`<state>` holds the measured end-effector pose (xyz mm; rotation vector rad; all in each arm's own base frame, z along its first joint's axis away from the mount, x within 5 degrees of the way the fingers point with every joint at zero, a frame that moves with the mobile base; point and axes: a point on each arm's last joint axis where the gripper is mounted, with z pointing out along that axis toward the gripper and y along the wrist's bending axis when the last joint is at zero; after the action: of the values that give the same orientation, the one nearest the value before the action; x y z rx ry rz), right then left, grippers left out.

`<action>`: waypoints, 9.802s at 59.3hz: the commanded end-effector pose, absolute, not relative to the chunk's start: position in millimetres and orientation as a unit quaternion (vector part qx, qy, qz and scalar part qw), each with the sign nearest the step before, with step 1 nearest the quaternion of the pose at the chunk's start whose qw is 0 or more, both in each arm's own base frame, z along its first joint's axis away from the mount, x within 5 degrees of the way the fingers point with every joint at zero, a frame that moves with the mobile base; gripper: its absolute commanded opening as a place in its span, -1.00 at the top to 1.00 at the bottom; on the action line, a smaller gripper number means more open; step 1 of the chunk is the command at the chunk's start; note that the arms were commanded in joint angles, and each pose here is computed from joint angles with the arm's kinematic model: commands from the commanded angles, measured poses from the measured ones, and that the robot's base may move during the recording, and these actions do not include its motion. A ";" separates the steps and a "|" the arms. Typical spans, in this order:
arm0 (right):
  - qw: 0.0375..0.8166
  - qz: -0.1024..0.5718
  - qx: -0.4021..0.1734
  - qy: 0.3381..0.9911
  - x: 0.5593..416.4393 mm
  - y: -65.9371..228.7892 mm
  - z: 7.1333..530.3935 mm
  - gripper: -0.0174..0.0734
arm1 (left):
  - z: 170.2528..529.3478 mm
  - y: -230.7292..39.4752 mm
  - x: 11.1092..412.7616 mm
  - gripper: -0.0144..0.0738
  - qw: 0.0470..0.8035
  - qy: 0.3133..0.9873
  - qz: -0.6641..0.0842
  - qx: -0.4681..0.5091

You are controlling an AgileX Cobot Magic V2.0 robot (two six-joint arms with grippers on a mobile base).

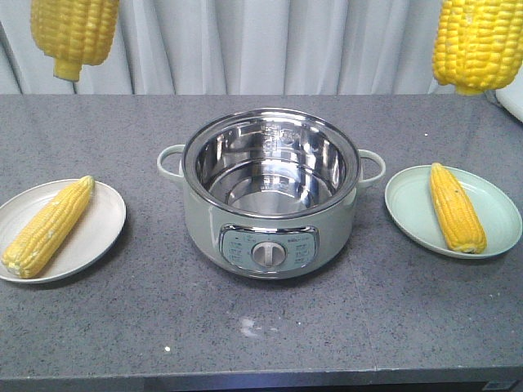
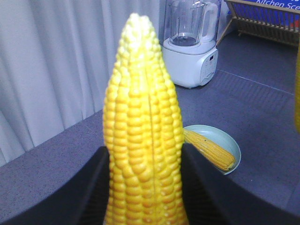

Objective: Distribute corn equally
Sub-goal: 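Drive the base away, turning toward the other counter, holding both cobs, then drive the base toward the white and pale green plates, then drive closer so the held cobs hang above the counter near the plates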

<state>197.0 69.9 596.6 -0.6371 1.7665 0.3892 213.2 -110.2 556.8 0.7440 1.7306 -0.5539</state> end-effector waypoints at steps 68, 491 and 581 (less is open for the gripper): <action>0.590 0.168 -0.275 0.740 185.7 68.3 604.1 0.63 | 574.7 -106.5 199.7 0.69 0.596 0.703 -0.249 0.299; 0.590 0.168 -0.275 0.740 185.7 68.3 604.1 0.63 | 574.7 -106.5 199.7 0.69 0.596 0.703 -0.249 0.299; 0.590 0.168 -0.275 0.740 185.7 68.3 604.1 0.63 | 574.7 -106.5 199.7 0.69 0.596 0.703 -0.249 0.299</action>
<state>197.0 70.0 596.6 -0.6372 1.7664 0.3895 213.2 -110.1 556.5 0.7452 1.7343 -0.5516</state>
